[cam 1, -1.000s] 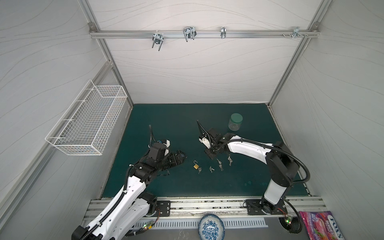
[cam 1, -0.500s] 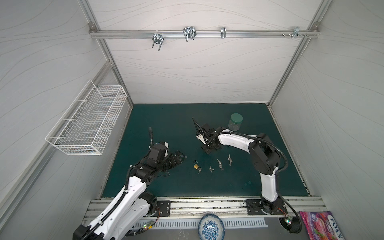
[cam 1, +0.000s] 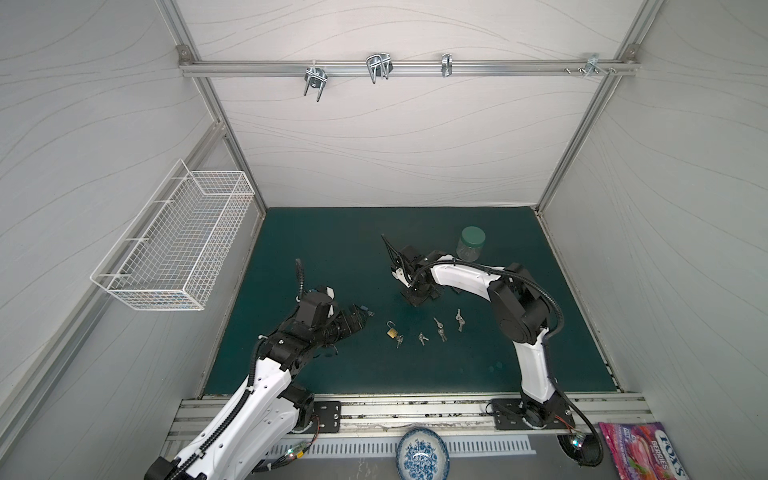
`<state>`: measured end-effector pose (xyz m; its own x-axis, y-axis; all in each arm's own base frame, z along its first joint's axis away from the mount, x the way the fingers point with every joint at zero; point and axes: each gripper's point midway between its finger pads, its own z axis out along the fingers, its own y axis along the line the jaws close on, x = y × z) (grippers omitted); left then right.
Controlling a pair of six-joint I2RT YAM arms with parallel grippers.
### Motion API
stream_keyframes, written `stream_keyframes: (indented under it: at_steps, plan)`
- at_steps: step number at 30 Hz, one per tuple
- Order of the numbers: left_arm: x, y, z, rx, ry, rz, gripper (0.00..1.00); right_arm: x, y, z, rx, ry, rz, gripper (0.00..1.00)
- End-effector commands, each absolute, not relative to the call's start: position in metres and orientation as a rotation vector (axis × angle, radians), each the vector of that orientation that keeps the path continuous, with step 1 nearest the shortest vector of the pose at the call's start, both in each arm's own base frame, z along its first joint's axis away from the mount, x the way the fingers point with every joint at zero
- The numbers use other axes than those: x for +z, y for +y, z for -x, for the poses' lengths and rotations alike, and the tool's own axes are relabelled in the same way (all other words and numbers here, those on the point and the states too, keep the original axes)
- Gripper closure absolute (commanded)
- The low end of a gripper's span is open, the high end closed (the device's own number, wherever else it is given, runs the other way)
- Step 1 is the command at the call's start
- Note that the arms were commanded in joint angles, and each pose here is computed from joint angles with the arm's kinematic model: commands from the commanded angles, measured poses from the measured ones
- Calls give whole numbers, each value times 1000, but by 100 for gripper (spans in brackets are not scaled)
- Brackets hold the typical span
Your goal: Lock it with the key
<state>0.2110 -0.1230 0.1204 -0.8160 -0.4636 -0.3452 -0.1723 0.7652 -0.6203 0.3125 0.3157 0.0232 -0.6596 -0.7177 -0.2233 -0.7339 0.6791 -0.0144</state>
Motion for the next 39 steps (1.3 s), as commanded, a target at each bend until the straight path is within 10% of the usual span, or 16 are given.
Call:
stream_keyframes:
  at_steps: [1,10,22,39]
  plan:
    - [123,-122,-214,-798,2458,471,2,22,308,-307,95,2716,1208,56]
    - [117,-120,-223,-768,2492,504,10,78,313,-290,256,2597,1071,50]
    - [105,-92,-250,-805,2450,742,26,46,341,-219,209,2604,1209,92]
    - [115,-66,-242,-839,2373,856,25,17,362,-196,193,2673,1319,96]
